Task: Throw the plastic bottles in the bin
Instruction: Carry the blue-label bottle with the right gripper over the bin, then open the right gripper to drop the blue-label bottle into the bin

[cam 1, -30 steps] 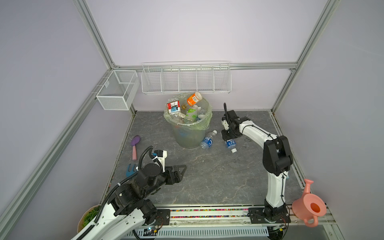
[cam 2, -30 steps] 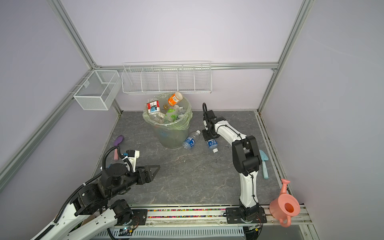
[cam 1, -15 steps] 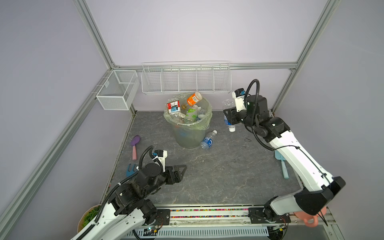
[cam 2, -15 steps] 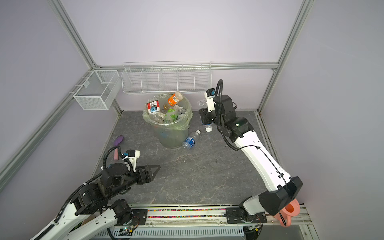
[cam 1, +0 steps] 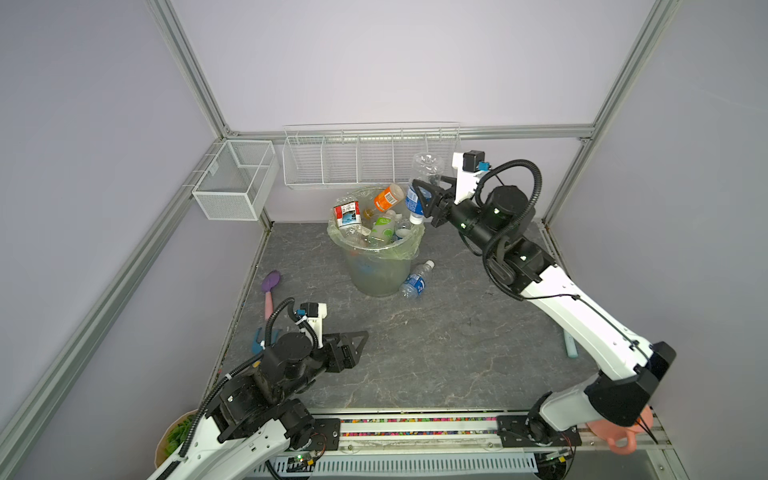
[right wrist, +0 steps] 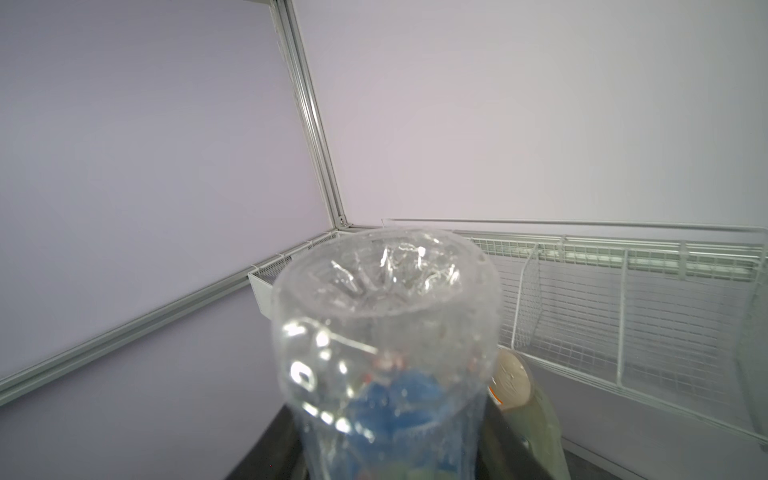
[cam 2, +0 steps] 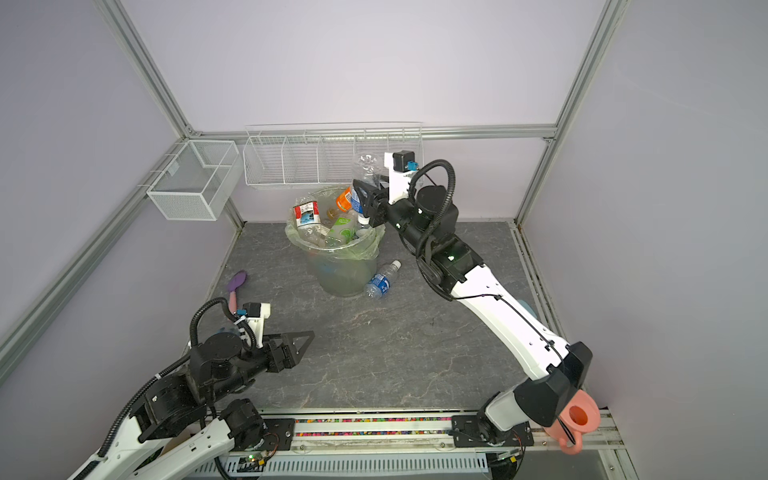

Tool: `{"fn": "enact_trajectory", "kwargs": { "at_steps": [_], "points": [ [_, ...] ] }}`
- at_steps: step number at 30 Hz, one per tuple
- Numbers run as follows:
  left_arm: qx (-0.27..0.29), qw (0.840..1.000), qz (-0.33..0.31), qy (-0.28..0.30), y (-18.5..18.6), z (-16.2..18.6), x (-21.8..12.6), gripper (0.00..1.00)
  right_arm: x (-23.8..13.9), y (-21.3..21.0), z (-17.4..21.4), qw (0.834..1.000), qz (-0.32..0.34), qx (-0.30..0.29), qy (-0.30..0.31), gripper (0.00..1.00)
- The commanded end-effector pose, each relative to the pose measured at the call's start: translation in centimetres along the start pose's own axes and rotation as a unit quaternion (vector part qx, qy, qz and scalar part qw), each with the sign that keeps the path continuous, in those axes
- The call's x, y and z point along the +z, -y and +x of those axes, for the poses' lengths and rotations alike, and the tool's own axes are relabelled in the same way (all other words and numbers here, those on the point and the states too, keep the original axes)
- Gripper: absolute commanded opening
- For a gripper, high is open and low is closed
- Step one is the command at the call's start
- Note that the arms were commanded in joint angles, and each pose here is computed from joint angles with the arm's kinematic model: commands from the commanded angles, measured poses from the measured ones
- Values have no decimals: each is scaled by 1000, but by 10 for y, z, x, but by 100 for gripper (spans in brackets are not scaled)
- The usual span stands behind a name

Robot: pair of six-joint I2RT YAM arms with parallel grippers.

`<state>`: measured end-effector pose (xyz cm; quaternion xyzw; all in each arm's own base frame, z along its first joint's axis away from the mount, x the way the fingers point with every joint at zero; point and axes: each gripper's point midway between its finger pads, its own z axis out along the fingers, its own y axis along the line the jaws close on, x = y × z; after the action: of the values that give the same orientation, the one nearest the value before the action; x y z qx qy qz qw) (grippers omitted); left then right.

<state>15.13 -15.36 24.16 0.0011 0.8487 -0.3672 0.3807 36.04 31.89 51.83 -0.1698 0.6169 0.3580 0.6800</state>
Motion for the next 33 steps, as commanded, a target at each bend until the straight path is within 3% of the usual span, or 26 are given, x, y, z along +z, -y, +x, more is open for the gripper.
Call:
{"fn": "enact_trajectory", "kwargs": {
  "at_steps": [1,10,17,18,19,20,22,26,33],
  "points": [
    [-1,1000,-5,8,-3,-3,-12,93,24,-15,-23,998,-17,-10,56,7],
    [-6,1000,-10,19,-12,-1,-24,93,91,-9,-3,997,15,-42,66,7],
    [-5,1000,-9,21,-11,-2,-27,93,156,9,81,998,32,-48,-16,8],
    [-6,1000,-9,22,-11,-3,-28,93,161,16,96,997,45,-48,-29,13],
    [-6,1000,-8,23,-10,-4,-30,93,164,22,108,996,57,-49,-38,28],
    [-7,1000,-7,25,-10,-4,-32,93,165,29,117,995,68,-50,-46,51],
    [-8,999,-7,30,-11,-6,-37,93,165,40,128,993,91,-50,-55,86],
    [-9,999,-12,34,-15,-5,-42,93,159,37,124,993,89,-44,-67,88],
    [-7,999,-12,31,-14,-5,-38,93,130,11,68,998,46,-40,-18,88]
  ]
}}
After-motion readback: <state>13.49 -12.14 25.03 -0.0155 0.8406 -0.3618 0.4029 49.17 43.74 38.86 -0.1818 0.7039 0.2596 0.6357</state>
